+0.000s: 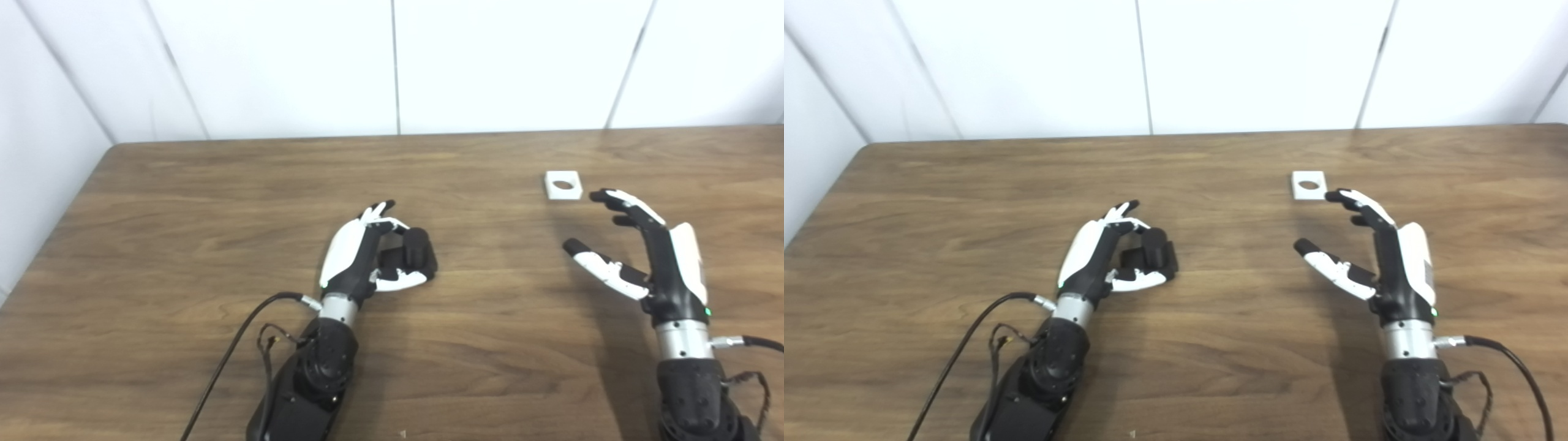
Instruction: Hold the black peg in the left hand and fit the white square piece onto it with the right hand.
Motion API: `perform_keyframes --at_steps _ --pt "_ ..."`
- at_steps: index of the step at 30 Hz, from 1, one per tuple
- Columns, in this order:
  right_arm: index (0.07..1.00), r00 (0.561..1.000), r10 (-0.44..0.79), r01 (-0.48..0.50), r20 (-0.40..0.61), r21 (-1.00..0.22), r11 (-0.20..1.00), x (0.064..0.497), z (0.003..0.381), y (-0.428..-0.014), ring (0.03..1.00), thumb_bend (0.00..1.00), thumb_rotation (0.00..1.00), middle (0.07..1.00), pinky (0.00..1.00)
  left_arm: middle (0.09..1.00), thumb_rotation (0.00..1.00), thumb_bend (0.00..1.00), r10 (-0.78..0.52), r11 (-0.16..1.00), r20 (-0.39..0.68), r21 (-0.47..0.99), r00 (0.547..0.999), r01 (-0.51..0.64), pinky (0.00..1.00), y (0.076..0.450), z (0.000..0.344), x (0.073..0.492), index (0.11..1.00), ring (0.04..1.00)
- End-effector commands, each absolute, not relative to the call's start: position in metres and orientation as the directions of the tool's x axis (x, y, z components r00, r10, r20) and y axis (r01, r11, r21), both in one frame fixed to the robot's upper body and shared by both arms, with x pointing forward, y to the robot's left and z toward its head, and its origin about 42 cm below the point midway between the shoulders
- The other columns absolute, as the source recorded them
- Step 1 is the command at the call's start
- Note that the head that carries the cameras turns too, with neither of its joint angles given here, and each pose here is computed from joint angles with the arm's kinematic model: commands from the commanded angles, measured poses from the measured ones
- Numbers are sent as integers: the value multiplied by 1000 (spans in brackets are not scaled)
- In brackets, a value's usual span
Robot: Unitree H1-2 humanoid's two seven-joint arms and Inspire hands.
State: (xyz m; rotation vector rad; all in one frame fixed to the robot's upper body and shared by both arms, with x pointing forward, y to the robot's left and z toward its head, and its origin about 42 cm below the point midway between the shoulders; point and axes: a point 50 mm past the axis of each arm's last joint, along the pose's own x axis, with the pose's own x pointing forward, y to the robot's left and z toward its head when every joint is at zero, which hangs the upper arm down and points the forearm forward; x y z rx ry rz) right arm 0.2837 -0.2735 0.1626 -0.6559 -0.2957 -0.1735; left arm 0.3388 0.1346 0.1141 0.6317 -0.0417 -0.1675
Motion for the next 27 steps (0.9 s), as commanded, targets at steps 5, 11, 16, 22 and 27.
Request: perform_keyframes --at_steps 5,11,16,22,27 --pt "753 903 7 281 429 -602 747 300 212 -282 818 632 522 825 749 958 92 516 -166 780 -53 604 985 164 1000 146 109 339 490 1000" --pt "762 891 120 280 438 -738 614 329 264 -306 827 649 488 828 753 954 92 515 -164 775 -58 610 985 165 1000 148 104 346 490 1000" --pt "769 899 157 281 409 -813 510 365 291 -323 877 671 472 874 740 951 92 515 -163 780 -50 605 985 159 1000 146 103 349 491 1000" --pt "788 929 196 230 314 -905 358 413 319 -333 942 687 453 944 802 955 92 515 -164 788 -55 593 985 164 1000 145 98 348 490 1000" --pt "796 944 226 179 241 -948 263 450 335 -342 937 703 433 947 797 954 92 515 -157 785 -55 599 986 159 1000 145 97 348 490 1000"
